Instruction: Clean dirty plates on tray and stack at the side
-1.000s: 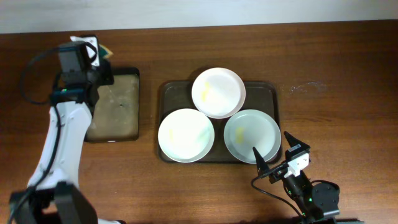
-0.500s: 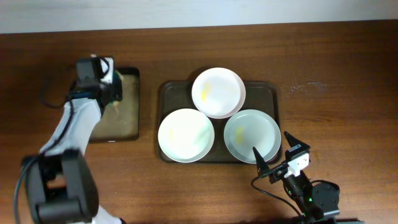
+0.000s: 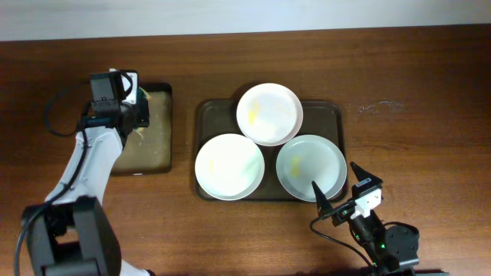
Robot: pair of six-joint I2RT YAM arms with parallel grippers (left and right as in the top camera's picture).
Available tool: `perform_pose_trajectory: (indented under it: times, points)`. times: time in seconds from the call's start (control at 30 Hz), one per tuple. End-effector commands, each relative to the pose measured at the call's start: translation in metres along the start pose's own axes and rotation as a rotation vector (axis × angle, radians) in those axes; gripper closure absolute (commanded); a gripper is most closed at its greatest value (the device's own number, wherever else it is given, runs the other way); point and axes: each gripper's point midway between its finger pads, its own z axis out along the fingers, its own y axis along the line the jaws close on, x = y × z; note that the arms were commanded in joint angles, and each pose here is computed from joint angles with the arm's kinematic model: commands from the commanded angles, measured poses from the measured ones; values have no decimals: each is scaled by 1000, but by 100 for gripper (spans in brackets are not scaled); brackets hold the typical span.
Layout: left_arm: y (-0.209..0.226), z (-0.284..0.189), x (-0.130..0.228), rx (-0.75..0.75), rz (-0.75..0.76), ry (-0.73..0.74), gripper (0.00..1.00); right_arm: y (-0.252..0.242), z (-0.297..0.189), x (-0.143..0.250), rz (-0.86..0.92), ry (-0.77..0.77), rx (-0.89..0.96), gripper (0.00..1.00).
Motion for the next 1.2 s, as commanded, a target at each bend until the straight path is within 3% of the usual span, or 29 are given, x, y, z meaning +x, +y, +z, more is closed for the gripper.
perform_pose_trajectory:
  times: [0.0, 0.1, 0.3, 0.37, 0.43, 0.53, 0.6, 0.73, 0.8, 0.87, 0.97, 1.17]
  points:
    - [12, -100, -85, -15, 3, -322, 100, 1, 0, 2, 1, 2, -4, 2]
    - [19, -114, -86, -42, -6, -342, 100, 1, 0, 2, 2, 3, -4, 2]
    - [3, -15, 6, 5, 8, 2, 100, 1, 0, 2, 2, 3, -4, 2]
    - [1, -12, 5, 9, 12, 4, 100, 1, 0, 2, 2, 3, -4, 2]
    - [0, -25, -15, 11, 14, -53, 100, 1, 0, 2, 1, 2, -4, 2]
    - [-8, -86, -71, 32, 21, -241, 100, 1, 0, 2, 2, 3, -4, 2]
    - [-12, -124, -88, 45, 4, -334, 100, 1, 0, 2, 1, 2, -4, 2]
    - [-19, -190, -100, 111, -198, -447, 100, 1, 0, 2, 1, 2, -4, 2]
    - [-32, -209, -86, 212, -494, -398, 100, 1, 0, 2, 2, 2, -4, 2]
    - [-53, -212, -76, 312, -605, -322, 100, 1, 0, 2, 1, 2, -4, 2]
    - [-110, -213, -57, 512, -548, -174, 100, 1, 0, 2, 1, 2, -4, 1]
    - [-178, -185, -13, 525, -416, 49, 100, 1, 0, 2, 1, 2, -4, 2]
